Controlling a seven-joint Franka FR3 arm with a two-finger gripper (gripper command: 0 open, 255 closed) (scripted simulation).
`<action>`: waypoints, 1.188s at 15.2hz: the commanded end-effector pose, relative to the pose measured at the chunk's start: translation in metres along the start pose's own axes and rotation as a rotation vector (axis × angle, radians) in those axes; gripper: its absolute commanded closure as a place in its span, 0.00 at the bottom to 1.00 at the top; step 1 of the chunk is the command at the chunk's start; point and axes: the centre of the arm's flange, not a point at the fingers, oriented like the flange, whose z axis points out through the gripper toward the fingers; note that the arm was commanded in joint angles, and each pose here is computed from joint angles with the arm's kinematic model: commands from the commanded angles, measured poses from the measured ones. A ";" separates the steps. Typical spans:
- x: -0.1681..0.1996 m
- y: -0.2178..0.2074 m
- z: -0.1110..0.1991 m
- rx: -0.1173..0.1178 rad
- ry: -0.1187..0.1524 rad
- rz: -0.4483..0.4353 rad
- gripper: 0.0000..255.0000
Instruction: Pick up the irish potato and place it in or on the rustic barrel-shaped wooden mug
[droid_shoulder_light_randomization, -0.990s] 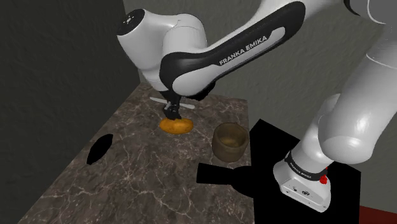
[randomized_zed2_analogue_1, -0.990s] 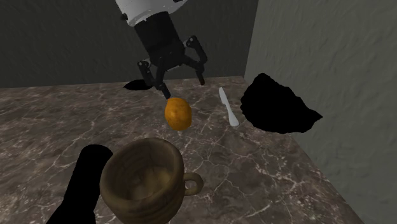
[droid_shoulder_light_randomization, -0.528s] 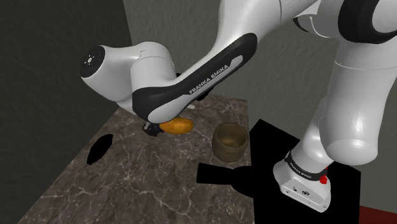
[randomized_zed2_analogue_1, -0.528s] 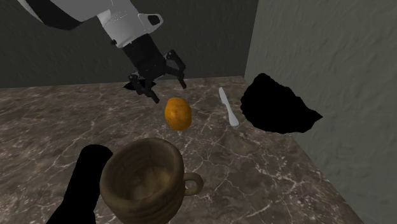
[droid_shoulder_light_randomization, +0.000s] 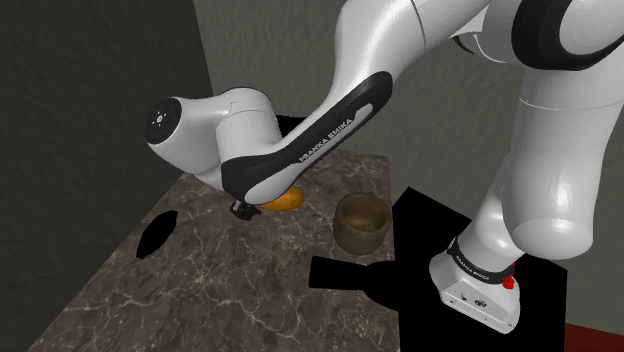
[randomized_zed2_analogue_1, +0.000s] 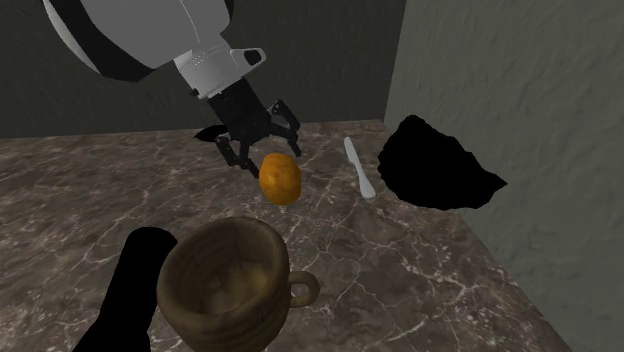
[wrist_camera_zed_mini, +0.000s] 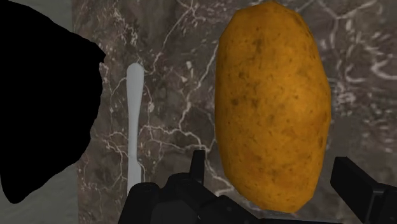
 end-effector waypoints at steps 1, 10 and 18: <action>0.000 0.000 0.004 0.000 0.001 0.000 0.00; 0.000 0.000 0.004 0.000 0.001 0.000 1.00; -0.001 0.002 0.000 0.000 0.001 0.000 1.00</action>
